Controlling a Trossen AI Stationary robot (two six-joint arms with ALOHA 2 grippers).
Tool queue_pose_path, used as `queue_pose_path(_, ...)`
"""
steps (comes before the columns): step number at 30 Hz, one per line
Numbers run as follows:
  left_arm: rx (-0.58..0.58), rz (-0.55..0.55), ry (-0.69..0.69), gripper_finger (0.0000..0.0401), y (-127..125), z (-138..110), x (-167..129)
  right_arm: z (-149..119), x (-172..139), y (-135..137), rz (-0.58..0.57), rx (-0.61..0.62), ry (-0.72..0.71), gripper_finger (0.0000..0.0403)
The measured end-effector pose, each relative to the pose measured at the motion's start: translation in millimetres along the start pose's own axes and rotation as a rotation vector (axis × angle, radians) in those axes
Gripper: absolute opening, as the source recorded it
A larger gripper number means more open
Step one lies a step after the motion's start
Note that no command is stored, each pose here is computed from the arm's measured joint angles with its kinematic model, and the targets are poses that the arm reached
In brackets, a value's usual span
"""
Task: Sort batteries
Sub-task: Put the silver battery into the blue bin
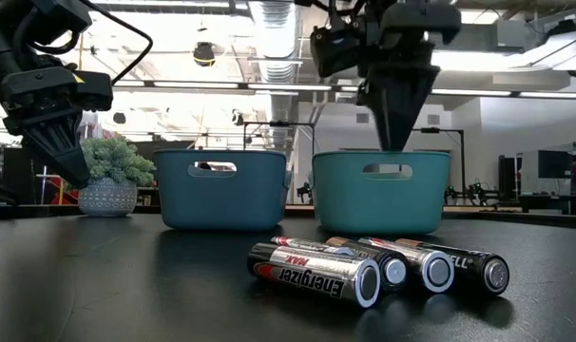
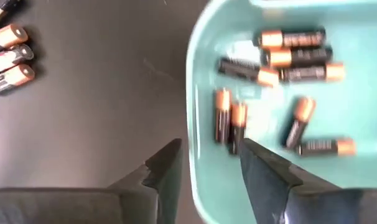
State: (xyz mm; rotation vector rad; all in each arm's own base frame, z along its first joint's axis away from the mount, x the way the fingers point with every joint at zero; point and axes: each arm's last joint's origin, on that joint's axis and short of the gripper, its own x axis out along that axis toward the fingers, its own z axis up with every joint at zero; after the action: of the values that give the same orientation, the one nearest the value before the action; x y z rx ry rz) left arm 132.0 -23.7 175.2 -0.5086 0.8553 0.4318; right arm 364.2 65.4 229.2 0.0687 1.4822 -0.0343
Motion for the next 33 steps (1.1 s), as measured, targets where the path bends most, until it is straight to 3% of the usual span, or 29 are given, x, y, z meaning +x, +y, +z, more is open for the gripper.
queue_pose_path(6,-0.001,-0.001,0.0,0.0148,-0.1,0.1,0.0,-4.5,-22.8,-0.7,-0.01,0.121,0.031,0.0179)
queue_pose_path(11,-0.001,-0.002,-0.001,0.0148,-0.1,0.1,0.0,-16.5,-49.1,6.3,0.008,0.224,-0.041,0.0162)
queue_pose_path(15,0.018,-0.007,0.003,0.0148,-0.4,0.0,0.0,-34.8,-79.2,13.6,-0.043,0.339,-0.152,0.0144)
queue_pose_path(23,0.173,-0.257,0.026,0.0148,-18.0,1.8,-3.3,-91.3,-126.5,39.4,-0.116,0.661,-0.316,0.0121)
queue_pose_path(28,0.233,-0.341,-0.004,0.0148,-28.6,-1.1,-7.6,-128.6,-128.4,66.3,-0.183,0.889,-0.301,0.0118)
queue_pose_path(33,0.247,-0.398,0.001,0.0148,-36.7,-7.7,-12.3,-155.7,-103.0,97.6,-0.179,1.065,-0.311,0.0118)
